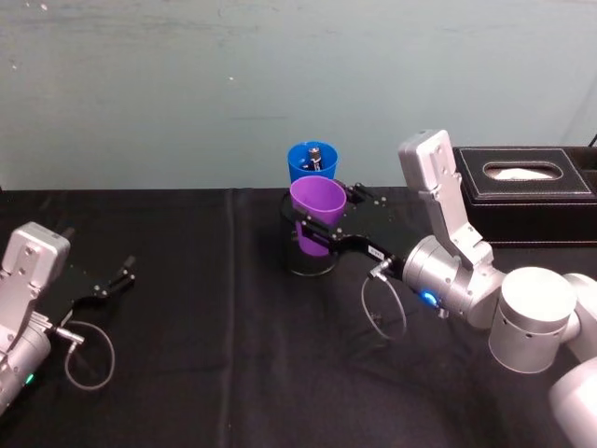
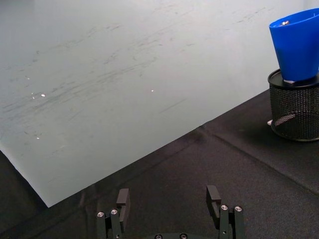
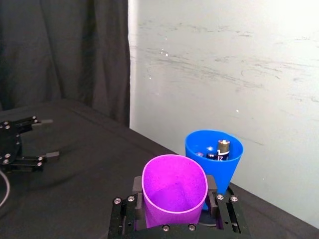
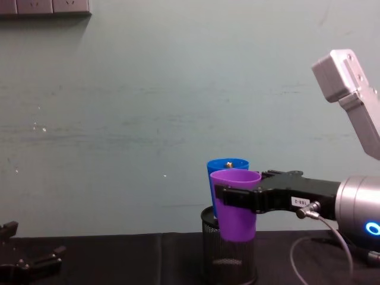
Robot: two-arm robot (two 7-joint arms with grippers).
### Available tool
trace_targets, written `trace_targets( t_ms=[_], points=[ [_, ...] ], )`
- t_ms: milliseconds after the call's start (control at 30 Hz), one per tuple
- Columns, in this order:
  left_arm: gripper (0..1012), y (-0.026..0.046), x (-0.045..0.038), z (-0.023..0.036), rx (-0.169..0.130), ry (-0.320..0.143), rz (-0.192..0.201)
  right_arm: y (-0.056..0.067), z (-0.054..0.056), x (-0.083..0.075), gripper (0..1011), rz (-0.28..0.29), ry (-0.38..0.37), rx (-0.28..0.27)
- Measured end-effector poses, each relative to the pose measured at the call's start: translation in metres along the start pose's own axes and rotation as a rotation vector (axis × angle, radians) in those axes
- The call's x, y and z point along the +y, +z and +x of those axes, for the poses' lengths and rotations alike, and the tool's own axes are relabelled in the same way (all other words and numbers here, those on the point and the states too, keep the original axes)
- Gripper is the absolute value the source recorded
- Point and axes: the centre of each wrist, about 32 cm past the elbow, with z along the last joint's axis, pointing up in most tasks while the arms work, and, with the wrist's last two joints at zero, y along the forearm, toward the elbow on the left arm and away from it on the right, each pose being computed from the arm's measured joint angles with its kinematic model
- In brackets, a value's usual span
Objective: Pick up one cup with a gripper and tap it against the other cup.
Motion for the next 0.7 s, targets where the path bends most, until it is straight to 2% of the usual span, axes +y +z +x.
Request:
trace_targets(
  t_ms=[333,700],
  points=[
    [1000,0.0000,0.0000,0.0000,0.000,0.000,0.000,0.004,0.007,0.012,726,0.002,-0.020,0.004],
    [1000,0.0000,0.0000,0.0000,0.000,0.000,0.000,0.006,0.012,0.018,724,0.014,-0.035,0.017]
  ],
)
